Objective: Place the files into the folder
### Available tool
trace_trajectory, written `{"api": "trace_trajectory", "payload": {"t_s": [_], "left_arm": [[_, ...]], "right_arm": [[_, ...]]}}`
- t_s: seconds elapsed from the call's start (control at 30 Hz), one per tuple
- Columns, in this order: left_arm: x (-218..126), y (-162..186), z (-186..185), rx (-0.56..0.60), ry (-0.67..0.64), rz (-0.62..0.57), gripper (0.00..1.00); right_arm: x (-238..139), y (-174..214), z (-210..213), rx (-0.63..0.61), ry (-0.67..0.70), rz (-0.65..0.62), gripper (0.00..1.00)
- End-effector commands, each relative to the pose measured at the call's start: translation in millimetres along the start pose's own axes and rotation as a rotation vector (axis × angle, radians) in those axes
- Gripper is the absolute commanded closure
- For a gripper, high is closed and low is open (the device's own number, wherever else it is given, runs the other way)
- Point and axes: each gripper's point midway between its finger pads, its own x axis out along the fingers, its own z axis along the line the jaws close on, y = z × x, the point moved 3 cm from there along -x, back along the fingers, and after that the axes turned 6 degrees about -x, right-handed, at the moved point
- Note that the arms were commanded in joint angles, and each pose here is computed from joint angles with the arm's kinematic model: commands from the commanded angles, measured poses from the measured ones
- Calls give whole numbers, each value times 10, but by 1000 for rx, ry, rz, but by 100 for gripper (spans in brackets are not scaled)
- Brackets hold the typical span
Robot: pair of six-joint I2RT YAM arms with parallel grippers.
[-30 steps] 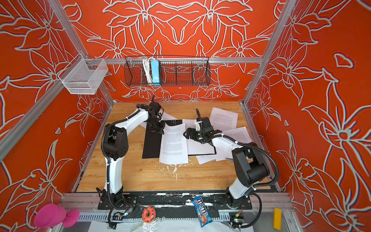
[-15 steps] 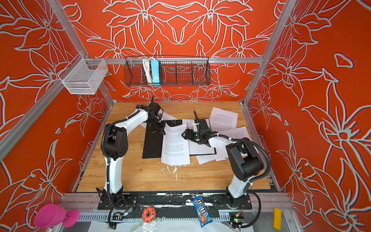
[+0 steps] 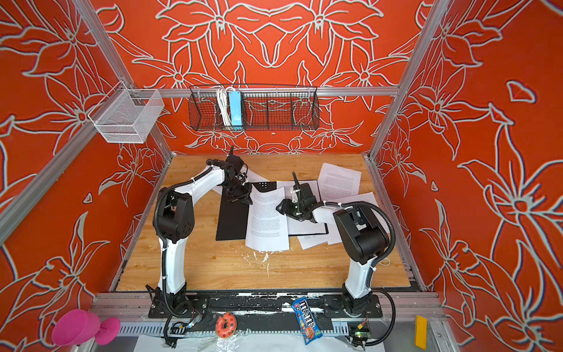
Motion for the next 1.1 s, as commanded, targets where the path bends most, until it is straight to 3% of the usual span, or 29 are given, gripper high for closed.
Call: {"api": "trace_trajectory", "payload": {"t_s": [0.0,0.37,0.7,1.07], "left_arm": [[58,24,67,-29,-2,30,100],[93,20,87,-33,-8,36,100],[105,21,89,-35,-7,40,100],[88,28,64,-33,7,39,100]], "right_arm": [[22,73,30,25,-46,16,47],[-42,259,-20,27,-55,45,49],[-67,322,-26,19,-55,63,67],[-114,324,102,12,-83,72,76]]}}
